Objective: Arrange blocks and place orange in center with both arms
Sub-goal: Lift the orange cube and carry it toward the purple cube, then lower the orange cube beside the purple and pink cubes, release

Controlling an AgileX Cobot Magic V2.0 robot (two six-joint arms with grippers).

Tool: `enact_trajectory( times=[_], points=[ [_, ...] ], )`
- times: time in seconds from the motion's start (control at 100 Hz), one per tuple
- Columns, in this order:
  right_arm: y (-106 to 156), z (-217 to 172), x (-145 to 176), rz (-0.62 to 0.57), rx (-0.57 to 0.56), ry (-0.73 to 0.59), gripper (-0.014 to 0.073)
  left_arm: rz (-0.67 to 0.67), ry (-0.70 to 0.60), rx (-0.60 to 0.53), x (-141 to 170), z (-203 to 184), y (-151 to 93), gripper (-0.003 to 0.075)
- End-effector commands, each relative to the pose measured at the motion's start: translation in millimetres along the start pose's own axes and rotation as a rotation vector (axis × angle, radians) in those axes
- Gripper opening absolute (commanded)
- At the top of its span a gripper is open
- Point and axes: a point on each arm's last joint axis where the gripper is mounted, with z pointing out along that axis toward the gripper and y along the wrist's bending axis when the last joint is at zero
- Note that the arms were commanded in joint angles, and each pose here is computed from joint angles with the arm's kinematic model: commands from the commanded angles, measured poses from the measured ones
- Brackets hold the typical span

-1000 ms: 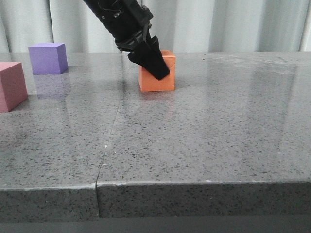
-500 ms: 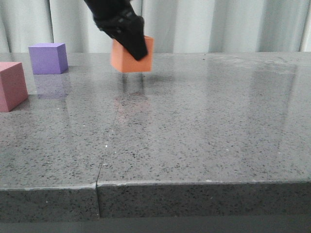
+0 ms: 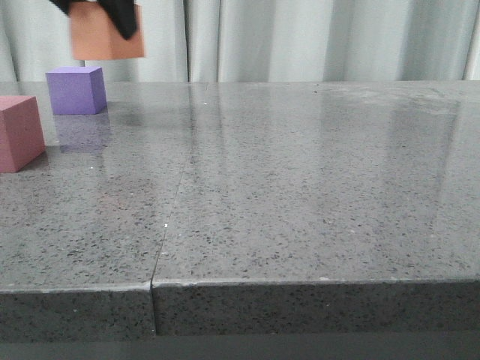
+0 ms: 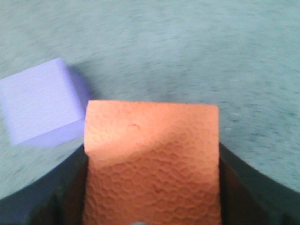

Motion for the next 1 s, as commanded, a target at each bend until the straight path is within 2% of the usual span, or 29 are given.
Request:
enact_trajectory(
  times=[0.0, 0.32, 0.71, 0.99],
  points=[
    [2, -4, -13, -0.019, -0.009, -0.087, -0.0068, -0.103, -0.115, -0.057, -9, -40, 18, 0.0221],
    [2, -4, -13, -0.019, -0.009, -0.087, -0.0068, -0.25, -0.04, -0.218, 17, -8, 36, 0.0221],
    [2, -4, -13, -0.019, -0.009, -0.087, -0.0068, -0.279, -0.05, -0.191, 36, 24, 31, 0.0221],
    [2, -4, -13, -0.019, -0.009, -0.087, -0.0068, -0.294, -0.03, -0.205, 42, 32, 36, 0.0221]
  ],
)
